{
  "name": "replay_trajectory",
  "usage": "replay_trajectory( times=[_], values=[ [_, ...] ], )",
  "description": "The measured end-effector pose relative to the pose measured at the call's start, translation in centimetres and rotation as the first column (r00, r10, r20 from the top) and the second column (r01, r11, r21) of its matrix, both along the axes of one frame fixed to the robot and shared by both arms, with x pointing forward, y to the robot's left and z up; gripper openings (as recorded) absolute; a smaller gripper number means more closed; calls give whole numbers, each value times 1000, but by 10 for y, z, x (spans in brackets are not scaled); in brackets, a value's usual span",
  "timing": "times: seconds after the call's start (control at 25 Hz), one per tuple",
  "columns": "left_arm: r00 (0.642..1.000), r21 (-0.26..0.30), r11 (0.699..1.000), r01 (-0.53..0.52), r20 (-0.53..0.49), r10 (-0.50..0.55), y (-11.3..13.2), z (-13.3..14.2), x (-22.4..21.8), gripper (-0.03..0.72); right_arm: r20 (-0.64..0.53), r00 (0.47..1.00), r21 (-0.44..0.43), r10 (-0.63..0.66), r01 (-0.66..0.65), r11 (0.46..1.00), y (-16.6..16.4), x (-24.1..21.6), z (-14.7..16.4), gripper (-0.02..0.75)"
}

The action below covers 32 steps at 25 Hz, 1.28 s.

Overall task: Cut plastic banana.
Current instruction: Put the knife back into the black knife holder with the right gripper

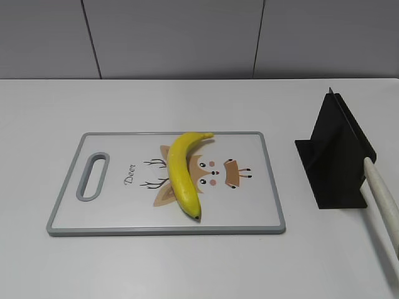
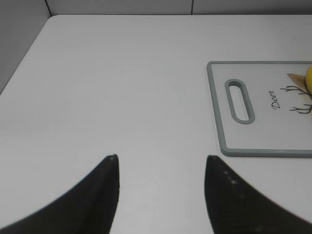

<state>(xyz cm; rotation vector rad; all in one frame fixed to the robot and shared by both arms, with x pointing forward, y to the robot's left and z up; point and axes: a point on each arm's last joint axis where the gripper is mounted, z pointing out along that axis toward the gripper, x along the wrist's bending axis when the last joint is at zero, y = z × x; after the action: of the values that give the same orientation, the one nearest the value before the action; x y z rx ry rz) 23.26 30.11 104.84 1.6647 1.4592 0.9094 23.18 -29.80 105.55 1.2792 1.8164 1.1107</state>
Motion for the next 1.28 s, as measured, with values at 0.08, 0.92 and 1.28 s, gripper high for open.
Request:
replay_trajectory(
  times=[0.08, 0.92, 1.28],
  values=[
    [1000, 0, 1000, 0, 0, 0, 0, 0, 0, 544, -1, 1000, 2, -16, 16, 1000, 0, 0, 0, 587],
    [1000, 0, 1000, 0, 0, 0, 0, 0, 0, 504, -1, 973, 3, -231, 231, 973, 2, 1, 0, 586],
    [1000, 0, 1000, 0, 0, 0, 0, 0, 0, 499, -1, 973, 3, -231, 231, 973, 2, 1, 0, 586]
  ],
)
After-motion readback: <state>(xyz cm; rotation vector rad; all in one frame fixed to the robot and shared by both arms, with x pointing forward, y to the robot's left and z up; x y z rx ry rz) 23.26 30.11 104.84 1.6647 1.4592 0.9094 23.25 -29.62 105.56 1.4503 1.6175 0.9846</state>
